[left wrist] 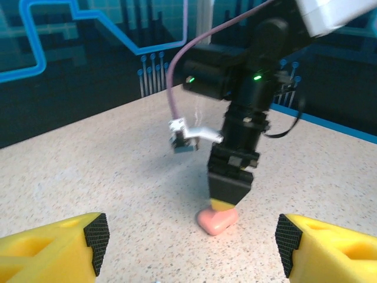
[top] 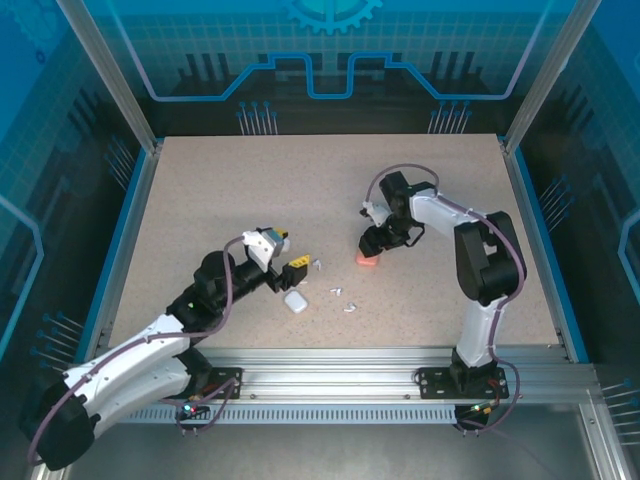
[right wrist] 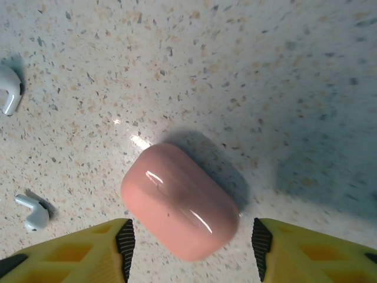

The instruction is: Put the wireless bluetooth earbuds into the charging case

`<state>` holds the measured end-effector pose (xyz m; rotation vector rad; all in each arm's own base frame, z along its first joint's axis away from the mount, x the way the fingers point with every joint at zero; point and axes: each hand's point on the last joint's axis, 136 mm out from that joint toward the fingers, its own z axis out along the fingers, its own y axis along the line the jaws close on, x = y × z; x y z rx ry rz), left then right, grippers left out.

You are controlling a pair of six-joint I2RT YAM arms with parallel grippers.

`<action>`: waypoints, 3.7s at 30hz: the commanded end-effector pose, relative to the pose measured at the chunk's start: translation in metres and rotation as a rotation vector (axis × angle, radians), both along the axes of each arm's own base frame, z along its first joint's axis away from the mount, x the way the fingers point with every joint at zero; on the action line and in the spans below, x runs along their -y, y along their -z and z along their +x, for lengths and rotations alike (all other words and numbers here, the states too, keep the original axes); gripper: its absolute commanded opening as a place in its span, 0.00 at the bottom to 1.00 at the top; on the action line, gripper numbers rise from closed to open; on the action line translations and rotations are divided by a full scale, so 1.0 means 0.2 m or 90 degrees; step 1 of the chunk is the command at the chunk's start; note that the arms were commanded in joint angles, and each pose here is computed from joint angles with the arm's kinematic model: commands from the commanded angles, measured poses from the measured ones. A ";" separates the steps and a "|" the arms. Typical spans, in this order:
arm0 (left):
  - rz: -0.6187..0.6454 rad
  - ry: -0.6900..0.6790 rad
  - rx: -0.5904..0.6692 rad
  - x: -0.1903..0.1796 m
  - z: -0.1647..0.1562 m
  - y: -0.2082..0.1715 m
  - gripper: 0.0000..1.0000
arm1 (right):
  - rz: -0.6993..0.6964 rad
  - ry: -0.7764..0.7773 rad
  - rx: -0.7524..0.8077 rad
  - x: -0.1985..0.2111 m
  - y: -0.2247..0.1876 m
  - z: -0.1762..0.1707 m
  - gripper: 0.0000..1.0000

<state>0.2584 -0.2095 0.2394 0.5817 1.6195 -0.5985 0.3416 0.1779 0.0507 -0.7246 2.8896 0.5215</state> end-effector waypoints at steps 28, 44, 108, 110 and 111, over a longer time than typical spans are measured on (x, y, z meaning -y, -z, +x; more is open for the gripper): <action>-0.320 -0.491 -0.372 -1.03 0.20 0.29 0.99 | -0.191 -0.161 0.110 -0.90 -0.11 -0.66 0.92; -0.327 -0.518 -0.358 -1.08 0.17 0.31 0.99 | -0.237 -0.161 0.055 -1.00 0.13 -0.71 0.71; -0.275 0.225 -0.555 0.15 0.05 0.03 0.81 | 0.006 -0.363 0.551 -0.35 -0.75 -0.47 0.43; -0.269 0.246 -0.556 0.20 0.03 0.02 0.81 | 0.001 -0.364 0.552 -0.35 -0.75 -0.46 0.43; -0.267 0.256 -0.558 0.22 0.02 0.01 0.81 | 0.000 -0.365 0.552 -0.35 -0.76 -0.46 0.43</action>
